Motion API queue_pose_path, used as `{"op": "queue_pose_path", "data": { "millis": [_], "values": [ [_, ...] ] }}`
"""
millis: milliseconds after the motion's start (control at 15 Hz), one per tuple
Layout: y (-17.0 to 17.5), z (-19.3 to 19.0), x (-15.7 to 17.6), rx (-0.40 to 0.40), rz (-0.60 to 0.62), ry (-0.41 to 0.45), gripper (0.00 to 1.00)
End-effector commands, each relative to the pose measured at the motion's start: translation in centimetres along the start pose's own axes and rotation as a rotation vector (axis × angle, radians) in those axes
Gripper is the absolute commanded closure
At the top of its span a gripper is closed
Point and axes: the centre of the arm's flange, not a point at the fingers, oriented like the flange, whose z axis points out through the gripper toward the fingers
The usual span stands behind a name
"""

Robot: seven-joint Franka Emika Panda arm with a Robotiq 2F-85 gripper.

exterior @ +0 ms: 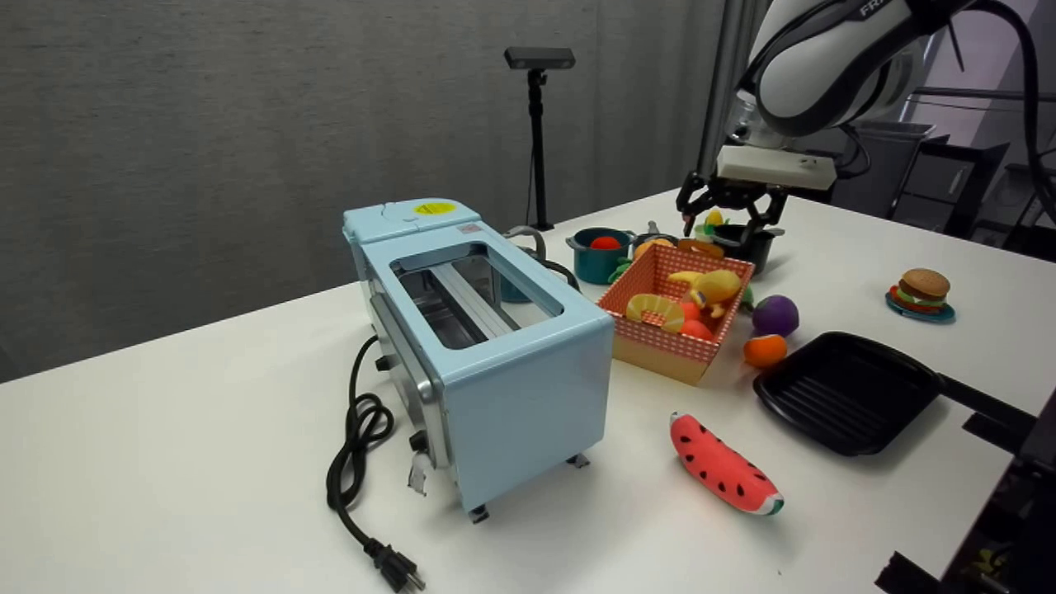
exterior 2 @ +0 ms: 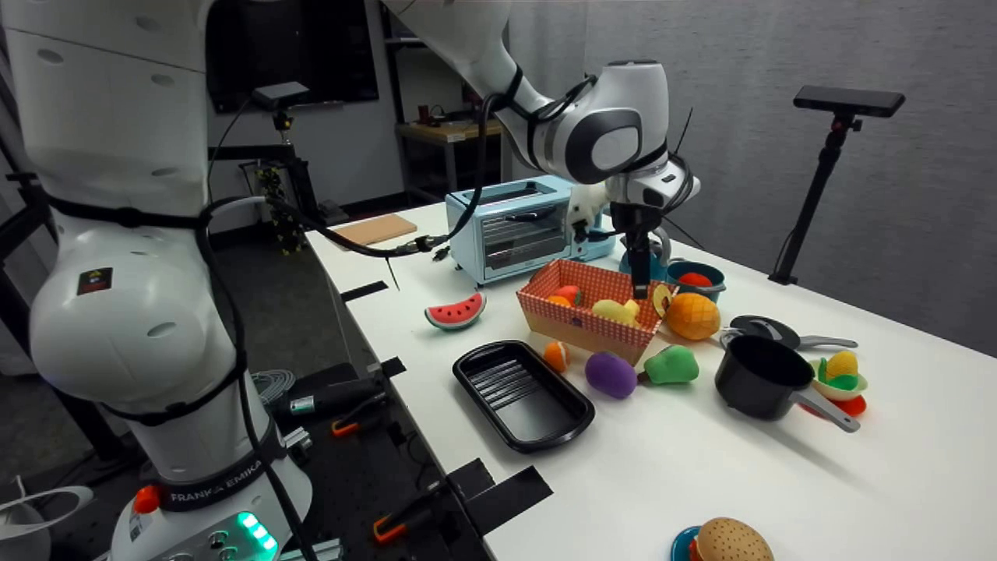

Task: Remove the banana plush toy from the box and place it on the table

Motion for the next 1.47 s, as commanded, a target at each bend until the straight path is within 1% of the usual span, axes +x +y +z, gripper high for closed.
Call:
{"op": "queue_pose_path", "data": {
  "millis": [0, 533, 933, 1400],
  "values": [
    [-0.6, 1.3, 0.6, -0.038, -0.009, -0.008, 0.0],
    [-1.5, 4.9, 1.2, -0.098, -0.016, -0.04, 0.0],
    [-1.8, 6.2, 1.8, -0.141, -0.01, -0.065, 0.0],
    [-5.2, 7.7, 0.4, -0.171, -0.105, -0.093, 0.0]
  ]
}}
